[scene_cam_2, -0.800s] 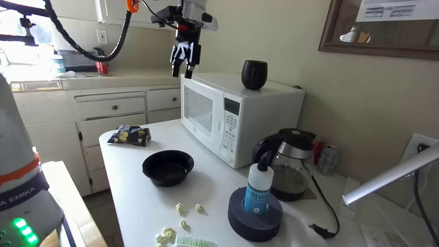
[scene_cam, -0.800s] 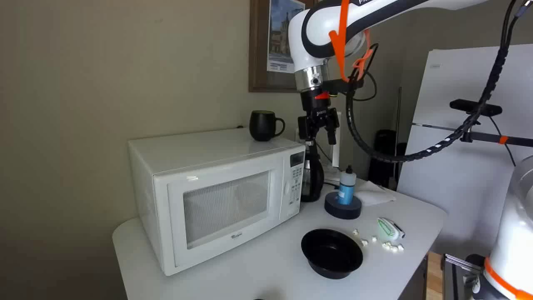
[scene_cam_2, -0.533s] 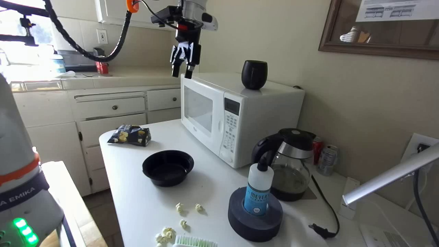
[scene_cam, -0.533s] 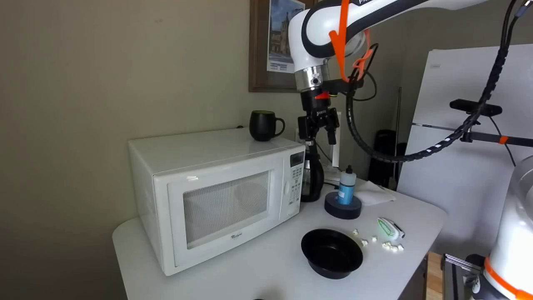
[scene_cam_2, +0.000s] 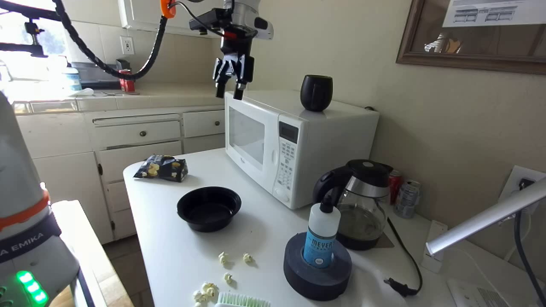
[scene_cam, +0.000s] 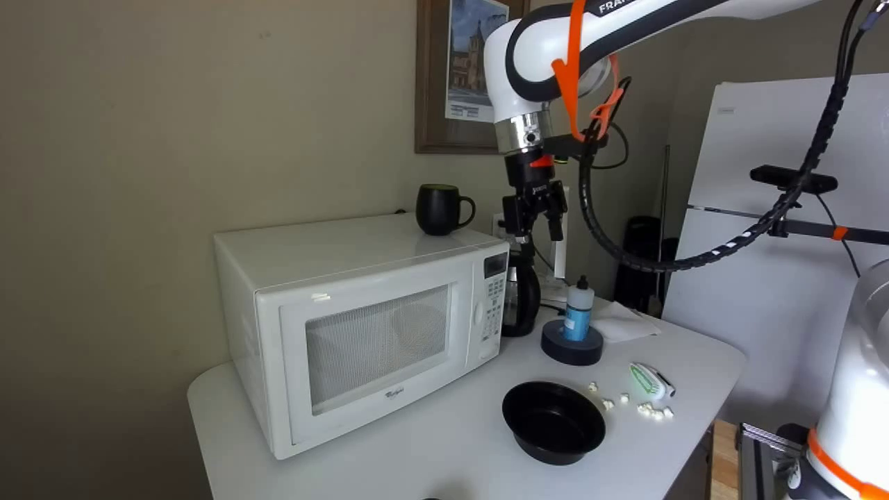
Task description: Put the white objects inside the black bowl
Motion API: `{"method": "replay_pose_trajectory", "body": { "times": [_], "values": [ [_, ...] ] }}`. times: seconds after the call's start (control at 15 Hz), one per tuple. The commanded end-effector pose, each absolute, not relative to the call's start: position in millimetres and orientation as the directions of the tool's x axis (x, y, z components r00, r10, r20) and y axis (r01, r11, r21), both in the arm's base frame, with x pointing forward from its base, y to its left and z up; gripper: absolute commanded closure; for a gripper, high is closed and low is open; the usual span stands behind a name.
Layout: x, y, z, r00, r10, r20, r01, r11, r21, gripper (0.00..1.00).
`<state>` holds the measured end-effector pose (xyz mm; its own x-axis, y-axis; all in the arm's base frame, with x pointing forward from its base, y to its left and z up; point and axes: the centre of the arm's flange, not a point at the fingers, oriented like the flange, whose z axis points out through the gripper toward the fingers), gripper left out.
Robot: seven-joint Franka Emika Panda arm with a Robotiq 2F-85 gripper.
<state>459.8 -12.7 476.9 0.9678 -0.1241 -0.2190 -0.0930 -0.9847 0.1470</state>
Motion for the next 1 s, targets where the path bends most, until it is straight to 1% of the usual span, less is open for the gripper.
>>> {"method": "replay_pose_trajectory", "body": {
  "times": [0.0, 0.2, 0.4, 0.47, 0.73, 0.93],
  "values": [
    [443.3, -55.0, 455.3, 0.977, 0.015, -0.211, 0.056, -0.98, 0.19, 0.0],
    [430.5, -94.3, 430.8, 0.968, 0.144, -0.205, 0.18, -0.969, 0.167, 0.0],
    [416.0, -119.2, 397.1, 0.979, 0.102, -0.178, 0.129, -0.981, 0.143, 0.0],
    [410.1, -123.1, 386.1, 0.987, 0.054, -0.153, 0.074, -0.989, 0.127, 0.0],
    [389.4, -138.8, 340.3, 0.985, -0.166, -0.049, -0.157, -0.976, 0.15, 0.0],
    [374.1, -161.5, 304.1, 0.941, -0.327, -0.083, -0.315, -0.94, 0.132, 0.0]
  ]
}}
